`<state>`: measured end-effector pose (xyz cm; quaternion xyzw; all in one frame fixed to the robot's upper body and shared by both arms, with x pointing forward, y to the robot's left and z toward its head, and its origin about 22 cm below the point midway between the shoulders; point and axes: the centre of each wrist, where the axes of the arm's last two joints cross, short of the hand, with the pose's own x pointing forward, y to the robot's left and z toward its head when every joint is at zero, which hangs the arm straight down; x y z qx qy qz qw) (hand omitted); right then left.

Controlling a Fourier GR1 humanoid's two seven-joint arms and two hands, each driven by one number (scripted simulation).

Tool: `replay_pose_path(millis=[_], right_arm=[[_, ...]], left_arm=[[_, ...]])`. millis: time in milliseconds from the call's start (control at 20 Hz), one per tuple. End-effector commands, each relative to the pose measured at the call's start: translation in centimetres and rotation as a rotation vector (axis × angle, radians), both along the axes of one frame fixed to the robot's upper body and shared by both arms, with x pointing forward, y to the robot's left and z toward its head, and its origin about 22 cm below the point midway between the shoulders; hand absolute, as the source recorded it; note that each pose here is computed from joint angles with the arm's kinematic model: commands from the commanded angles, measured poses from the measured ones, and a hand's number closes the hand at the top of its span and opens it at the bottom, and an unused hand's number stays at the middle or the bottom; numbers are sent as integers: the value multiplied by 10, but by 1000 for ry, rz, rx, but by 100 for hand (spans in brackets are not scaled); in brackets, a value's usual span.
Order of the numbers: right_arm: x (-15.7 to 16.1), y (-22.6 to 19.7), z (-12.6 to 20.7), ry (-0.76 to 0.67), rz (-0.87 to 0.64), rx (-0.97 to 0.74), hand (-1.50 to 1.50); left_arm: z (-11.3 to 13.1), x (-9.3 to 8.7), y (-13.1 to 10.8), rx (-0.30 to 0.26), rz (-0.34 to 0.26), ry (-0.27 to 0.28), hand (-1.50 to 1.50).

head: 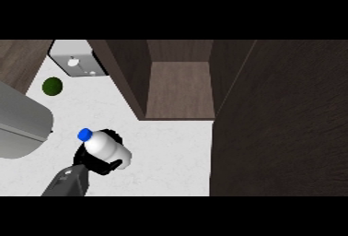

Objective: Pick up the bottled water, place it into the cabinet and close the cabinet

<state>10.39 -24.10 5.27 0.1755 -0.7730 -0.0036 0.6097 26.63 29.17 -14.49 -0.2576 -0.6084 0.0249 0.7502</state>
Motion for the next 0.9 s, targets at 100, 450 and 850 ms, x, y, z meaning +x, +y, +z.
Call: replay_pose_path(millis=[100,450,850], right_arm=[[1,-3,3,-6,-1,-24,-150],[14,10,7,-11,-8,4,-150],[18,21,-14,-9,28,-9,-150]], left_arm=[[-9,-25,19,-77,368,-133,150],[-13,-40,20,-163,417,-144,150],[14,-27,-1,-191,339,-145,150]])
